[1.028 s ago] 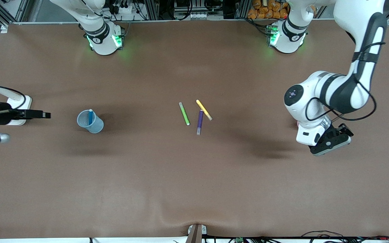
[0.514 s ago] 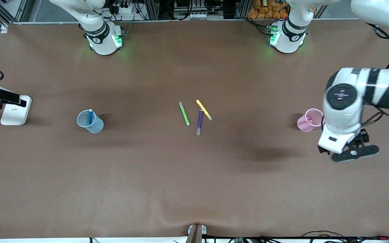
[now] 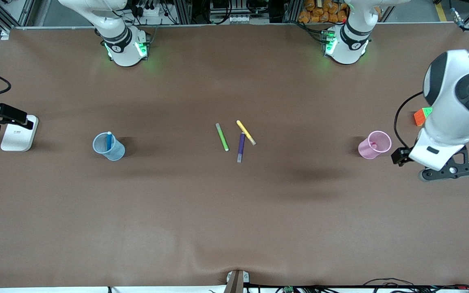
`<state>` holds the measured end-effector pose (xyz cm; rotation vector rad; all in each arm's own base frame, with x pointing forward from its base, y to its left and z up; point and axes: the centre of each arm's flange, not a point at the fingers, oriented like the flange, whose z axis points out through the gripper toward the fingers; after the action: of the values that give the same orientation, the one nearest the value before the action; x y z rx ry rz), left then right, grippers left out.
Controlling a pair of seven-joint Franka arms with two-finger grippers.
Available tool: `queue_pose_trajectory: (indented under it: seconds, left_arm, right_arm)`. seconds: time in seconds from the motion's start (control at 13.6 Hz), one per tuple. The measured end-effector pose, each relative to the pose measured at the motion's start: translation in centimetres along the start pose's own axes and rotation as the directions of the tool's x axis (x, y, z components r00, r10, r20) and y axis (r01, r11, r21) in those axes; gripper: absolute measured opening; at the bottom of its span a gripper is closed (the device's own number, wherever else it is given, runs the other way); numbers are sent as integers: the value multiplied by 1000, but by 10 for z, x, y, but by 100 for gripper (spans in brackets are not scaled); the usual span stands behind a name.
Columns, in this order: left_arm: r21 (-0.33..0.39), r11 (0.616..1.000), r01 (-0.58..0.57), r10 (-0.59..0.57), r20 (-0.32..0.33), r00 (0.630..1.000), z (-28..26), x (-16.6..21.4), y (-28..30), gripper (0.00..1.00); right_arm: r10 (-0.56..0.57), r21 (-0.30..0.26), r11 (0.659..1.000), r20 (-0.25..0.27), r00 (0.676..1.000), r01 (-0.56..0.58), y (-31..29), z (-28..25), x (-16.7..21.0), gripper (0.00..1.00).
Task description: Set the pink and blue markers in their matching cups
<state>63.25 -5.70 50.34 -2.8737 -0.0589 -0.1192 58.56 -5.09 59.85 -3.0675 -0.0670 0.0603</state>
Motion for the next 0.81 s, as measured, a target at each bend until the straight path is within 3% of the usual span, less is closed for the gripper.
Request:
queue_pose_trajectory:
  seconds: [0.51, 0.81]
  left_arm:
    - [-158, 982, -105, 111, 30, 993, -59, -28, -31, 100]
    - [-194, 974, -115, 130, 65, 989, -104, -63, -57, 100]
  right_arm:
    - [2, -25, 1000, -4, 1000, -2, -12, -5, -2, 100]
    - [16, -29, 999, -2, 1000, -16, -19, -6, -3, 100]
